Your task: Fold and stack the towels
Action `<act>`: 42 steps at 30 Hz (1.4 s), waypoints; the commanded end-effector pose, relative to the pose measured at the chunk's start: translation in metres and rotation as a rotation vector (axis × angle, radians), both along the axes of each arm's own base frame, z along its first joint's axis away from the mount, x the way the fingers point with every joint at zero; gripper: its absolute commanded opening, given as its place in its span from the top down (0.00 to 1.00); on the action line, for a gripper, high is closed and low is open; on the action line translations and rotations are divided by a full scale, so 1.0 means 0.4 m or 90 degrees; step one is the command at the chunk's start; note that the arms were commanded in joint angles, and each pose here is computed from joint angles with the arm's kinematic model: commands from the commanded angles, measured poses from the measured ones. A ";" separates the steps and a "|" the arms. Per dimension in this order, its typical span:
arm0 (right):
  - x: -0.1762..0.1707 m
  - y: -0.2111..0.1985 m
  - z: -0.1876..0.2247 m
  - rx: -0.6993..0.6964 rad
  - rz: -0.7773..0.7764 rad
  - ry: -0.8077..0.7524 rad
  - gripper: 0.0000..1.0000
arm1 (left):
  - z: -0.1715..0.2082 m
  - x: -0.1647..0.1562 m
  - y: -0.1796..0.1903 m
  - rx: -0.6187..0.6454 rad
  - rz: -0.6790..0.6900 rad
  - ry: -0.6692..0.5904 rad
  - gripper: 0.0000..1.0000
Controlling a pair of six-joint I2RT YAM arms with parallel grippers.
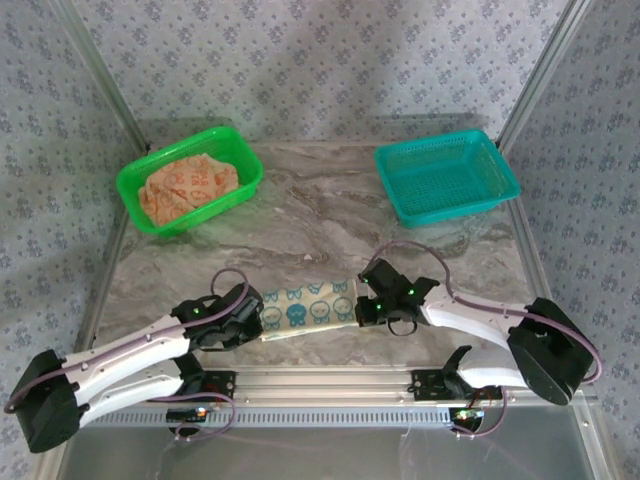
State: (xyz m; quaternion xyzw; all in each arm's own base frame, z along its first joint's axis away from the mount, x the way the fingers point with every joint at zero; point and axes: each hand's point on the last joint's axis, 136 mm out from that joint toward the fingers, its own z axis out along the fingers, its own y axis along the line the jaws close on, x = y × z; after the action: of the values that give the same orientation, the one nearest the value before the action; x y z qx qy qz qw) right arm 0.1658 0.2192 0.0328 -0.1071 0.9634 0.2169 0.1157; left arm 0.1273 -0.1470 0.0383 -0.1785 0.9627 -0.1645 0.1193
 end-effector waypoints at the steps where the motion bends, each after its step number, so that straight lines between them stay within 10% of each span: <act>1: -0.009 -0.011 -0.007 -0.011 -0.004 0.007 0.86 | -0.006 -0.007 0.019 0.028 -0.007 0.008 0.81; 4: 0.002 -0.013 0.015 -0.015 -0.009 -0.007 0.74 | 0.009 0.000 0.019 0.039 -0.018 0.001 0.59; 17: 0.064 -0.006 0.074 -0.042 0.021 -0.096 0.53 | 0.038 0.080 -0.048 0.015 -0.038 -0.034 0.46; 42: 0.109 0.049 -0.028 -0.054 -0.007 -0.072 0.45 | -0.042 0.049 -0.053 0.030 -0.056 0.016 0.72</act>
State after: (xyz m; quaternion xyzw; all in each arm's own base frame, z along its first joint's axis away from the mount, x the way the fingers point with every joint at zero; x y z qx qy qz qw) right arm 0.2082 0.2266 0.0244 -0.1196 0.9657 0.1594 0.1663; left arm 0.1513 -0.1641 0.0240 -0.1356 0.9744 -0.1372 0.1151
